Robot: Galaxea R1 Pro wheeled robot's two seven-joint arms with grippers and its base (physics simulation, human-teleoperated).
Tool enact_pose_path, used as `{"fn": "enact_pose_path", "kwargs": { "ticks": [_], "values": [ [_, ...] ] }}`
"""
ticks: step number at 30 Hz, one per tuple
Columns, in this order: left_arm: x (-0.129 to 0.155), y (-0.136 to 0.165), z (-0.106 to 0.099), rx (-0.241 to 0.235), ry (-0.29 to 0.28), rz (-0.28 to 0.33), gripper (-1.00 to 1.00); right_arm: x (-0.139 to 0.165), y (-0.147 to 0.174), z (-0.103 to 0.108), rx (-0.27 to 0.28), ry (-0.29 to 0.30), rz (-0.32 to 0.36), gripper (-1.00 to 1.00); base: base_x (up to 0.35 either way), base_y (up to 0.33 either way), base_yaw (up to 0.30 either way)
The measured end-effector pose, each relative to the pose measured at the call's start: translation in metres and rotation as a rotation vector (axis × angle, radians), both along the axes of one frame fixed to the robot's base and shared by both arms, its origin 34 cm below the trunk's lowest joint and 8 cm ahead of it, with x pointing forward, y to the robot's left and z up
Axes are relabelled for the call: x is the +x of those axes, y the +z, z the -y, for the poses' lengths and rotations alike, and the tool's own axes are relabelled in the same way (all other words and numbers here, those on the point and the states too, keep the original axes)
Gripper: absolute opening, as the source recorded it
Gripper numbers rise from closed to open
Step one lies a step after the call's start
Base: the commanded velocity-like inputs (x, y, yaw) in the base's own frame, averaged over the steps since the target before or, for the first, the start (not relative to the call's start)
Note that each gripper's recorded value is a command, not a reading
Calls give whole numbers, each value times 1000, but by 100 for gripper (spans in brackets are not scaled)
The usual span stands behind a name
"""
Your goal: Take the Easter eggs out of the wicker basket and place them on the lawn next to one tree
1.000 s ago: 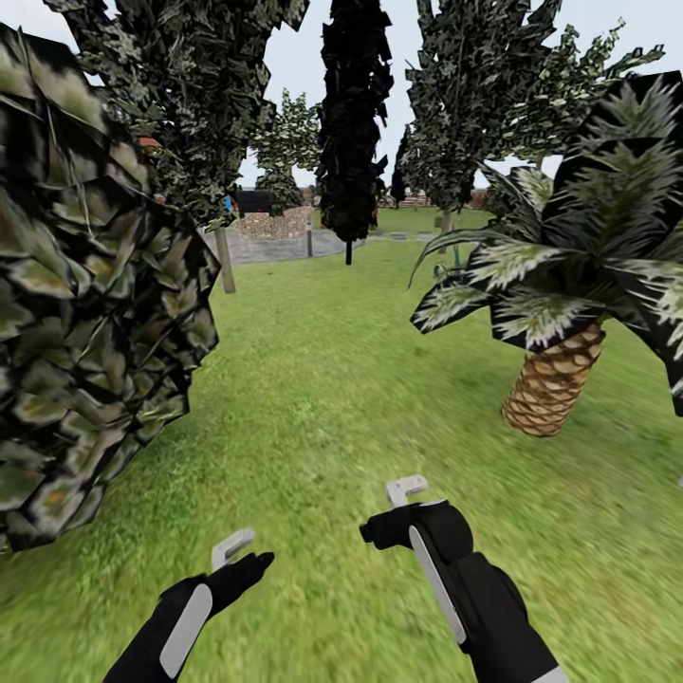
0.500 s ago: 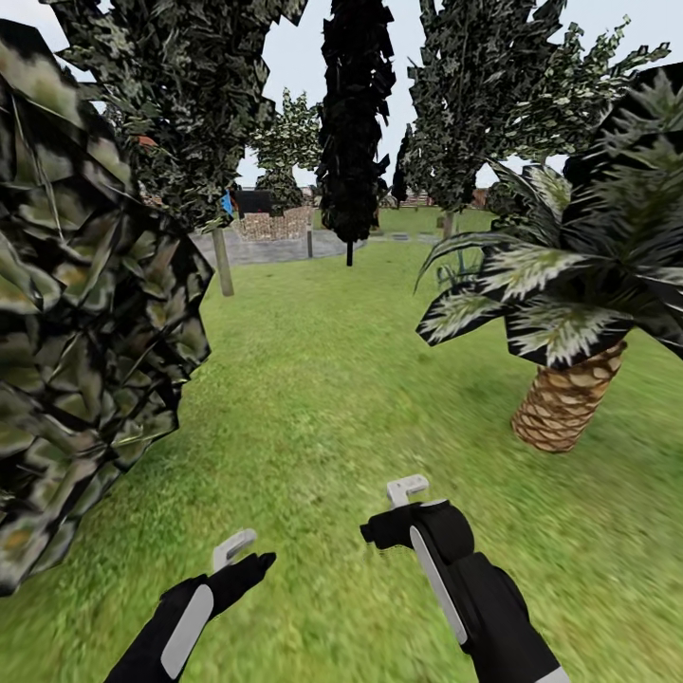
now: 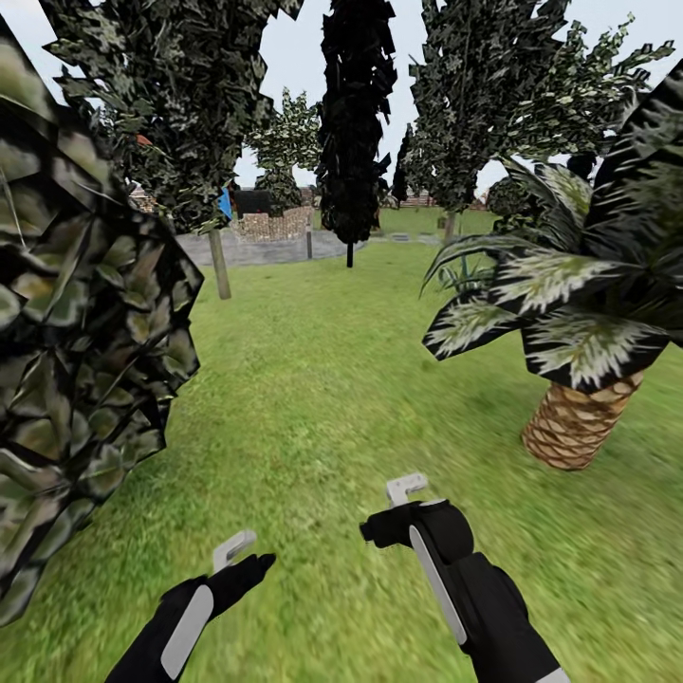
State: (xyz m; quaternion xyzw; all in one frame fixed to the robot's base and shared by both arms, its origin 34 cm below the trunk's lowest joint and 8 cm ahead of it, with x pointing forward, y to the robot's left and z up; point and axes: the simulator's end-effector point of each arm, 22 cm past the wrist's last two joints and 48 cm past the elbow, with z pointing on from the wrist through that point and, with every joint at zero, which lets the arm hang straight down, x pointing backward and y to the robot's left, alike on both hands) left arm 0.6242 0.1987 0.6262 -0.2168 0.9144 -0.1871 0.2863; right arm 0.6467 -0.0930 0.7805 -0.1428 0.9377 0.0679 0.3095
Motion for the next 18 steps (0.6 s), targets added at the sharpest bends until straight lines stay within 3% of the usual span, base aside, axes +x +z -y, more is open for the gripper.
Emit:
{"fn": "enact_pose_path", "kwargs": {
  "ticks": [4,13,18],
  "values": [
    [-1,-1,0,0,0,-4,100,0,1,0,4,-4,0,100,334,0,73],
    [-2,-2,-1,1,0,-6,100,0,1,0,5,-4,0,100,334,0,213],
    [-6,-7,0,-1,-2,-18,100,0,0,2,2,-5,0,100,334,0,47]
  ]
}}
